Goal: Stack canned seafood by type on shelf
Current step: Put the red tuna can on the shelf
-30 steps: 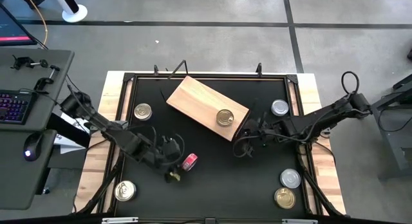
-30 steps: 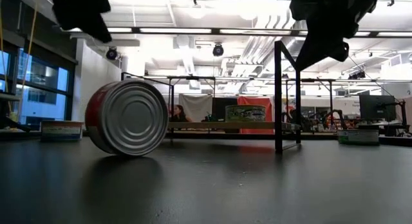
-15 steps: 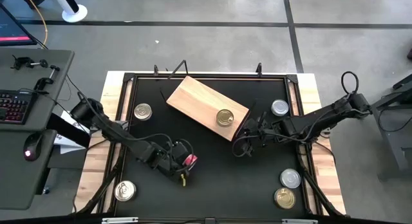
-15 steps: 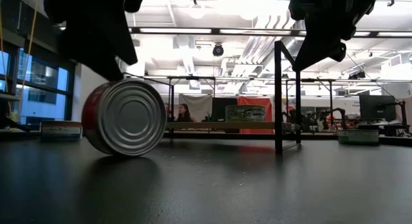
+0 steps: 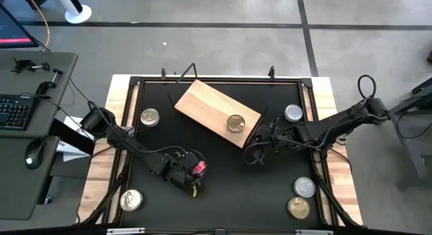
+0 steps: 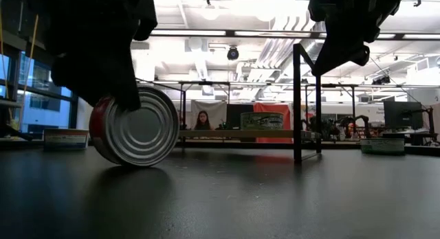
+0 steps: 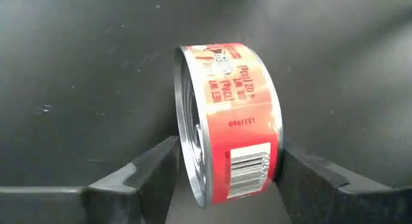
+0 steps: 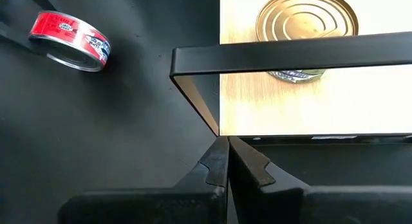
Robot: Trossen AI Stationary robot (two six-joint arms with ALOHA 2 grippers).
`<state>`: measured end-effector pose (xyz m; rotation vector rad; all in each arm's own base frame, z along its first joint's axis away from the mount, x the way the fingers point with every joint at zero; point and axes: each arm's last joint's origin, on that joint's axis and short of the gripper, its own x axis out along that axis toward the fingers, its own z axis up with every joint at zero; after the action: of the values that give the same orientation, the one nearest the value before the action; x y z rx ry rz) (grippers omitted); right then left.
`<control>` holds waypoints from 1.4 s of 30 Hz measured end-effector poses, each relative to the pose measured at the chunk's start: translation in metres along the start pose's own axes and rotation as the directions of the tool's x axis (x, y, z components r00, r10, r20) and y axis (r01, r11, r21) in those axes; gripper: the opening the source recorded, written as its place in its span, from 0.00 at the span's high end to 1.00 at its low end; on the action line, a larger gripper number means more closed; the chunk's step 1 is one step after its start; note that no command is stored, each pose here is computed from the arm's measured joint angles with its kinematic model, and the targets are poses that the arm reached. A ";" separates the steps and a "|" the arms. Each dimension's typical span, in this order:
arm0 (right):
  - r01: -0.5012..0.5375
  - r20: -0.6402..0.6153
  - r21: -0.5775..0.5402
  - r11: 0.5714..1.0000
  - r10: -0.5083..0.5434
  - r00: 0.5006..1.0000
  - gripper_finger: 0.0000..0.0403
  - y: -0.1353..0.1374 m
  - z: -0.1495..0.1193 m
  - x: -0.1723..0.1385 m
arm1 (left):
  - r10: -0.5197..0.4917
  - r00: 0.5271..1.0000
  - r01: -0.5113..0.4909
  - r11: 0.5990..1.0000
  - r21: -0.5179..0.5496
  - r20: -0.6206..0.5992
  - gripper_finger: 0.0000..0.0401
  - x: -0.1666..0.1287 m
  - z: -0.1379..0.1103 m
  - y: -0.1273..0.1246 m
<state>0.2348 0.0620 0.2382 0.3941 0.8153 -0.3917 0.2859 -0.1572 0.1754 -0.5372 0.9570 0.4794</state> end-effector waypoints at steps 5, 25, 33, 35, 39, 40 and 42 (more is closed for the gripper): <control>-0.026 0.025 0.014 1.000 0.026 0.999 1.00 0.003 0.002 0.000 | 0.009 0.998 -0.014 0.997 0.074 0.065 0.72 -0.018 0.010 0.006; -0.361 0.295 0.049 0.931 0.332 0.896 1.00 0.057 -0.002 -0.031 | 0.494 0.789 -0.586 0.424 0.691 0.366 0.72 -0.057 0.147 0.141; -0.327 0.353 0.068 0.943 0.283 0.892 1.00 0.057 -0.001 -0.033 | 0.488 0.776 -0.608 0.412 0.679 0.400 0.72 -0.016 0.170 0.163; -0.327 0.355 0.067 0.943 0.284 0.891 1.00 0.057 -0.001 -0.033 | 0.505 0.773 -0.598 0.378 0.707 0.384 0.72 -0.007 0.171 0.167; -0.325 0.356 0.066 0.943 0.283 0.891 1.00 0.057 -0.001 -0.033 | 0.546 0.767 -0.573 0.346 0.743 0.337 0.72 0.010 0.172 0.175; -0.325 0.356 0.066 0.943 0.282 0.891 1.00 0.057 -0.001 -0.033 | 0.554 0.766 -0.567 0.345 0.748 0.325 0.72 0.013 0.172 0.177; -0.325 0.356 0.065 0.943 0.282 0.891 1.00 0.057 -0.001 -0.033 | 0.574 0.762 -0.555 0.339 0.760 0.301 0.72 0.021 0.171 0.181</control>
<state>0.2408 0.1177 0.2734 0.5436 0.3792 -0.2070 0.2950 0.0914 0.1987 0.7240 1.2600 0.5766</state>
